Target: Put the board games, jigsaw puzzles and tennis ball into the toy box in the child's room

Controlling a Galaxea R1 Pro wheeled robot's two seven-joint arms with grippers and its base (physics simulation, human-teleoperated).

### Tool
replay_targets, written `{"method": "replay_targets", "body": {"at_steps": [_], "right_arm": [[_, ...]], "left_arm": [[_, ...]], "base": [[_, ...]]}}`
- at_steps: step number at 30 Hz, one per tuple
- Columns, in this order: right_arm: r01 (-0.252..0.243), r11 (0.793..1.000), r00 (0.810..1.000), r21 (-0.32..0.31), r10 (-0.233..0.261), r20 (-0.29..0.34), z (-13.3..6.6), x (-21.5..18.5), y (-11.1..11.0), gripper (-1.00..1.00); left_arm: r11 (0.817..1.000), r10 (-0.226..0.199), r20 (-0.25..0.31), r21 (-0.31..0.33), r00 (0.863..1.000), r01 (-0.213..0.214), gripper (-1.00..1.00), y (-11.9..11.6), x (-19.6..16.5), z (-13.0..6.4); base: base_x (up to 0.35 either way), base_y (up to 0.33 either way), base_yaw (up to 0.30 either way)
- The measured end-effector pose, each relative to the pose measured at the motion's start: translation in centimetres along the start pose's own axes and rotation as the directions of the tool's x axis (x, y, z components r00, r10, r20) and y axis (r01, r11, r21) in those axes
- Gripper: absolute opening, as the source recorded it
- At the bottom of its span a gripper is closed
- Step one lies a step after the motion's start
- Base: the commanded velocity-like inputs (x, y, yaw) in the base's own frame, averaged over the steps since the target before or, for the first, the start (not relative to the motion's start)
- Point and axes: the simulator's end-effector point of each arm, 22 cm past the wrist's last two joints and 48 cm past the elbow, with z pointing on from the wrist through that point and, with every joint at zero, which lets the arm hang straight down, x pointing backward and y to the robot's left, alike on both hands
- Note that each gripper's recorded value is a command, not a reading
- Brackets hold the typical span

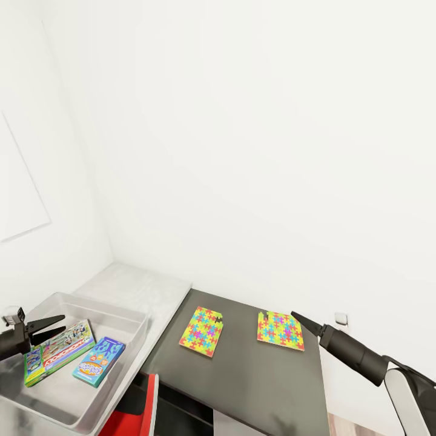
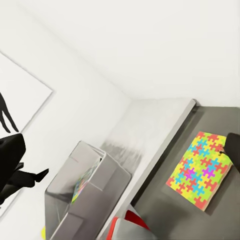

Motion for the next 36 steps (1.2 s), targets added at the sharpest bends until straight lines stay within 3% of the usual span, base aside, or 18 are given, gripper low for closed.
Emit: {"method": "replay_targets", "body": {"at_steps": [36], "right_arm": [[0.007,1.000,1.000,-0.009,-0.007,0.006,-0.09,-0.25,0.50,1.00]], "left_arm": [[1.000,0.012,0.009,0.008,1.000,-0.012,1.00,-0.60,-0.35,-0.22]], "base": [[0.000,0.000,0.000]]}}
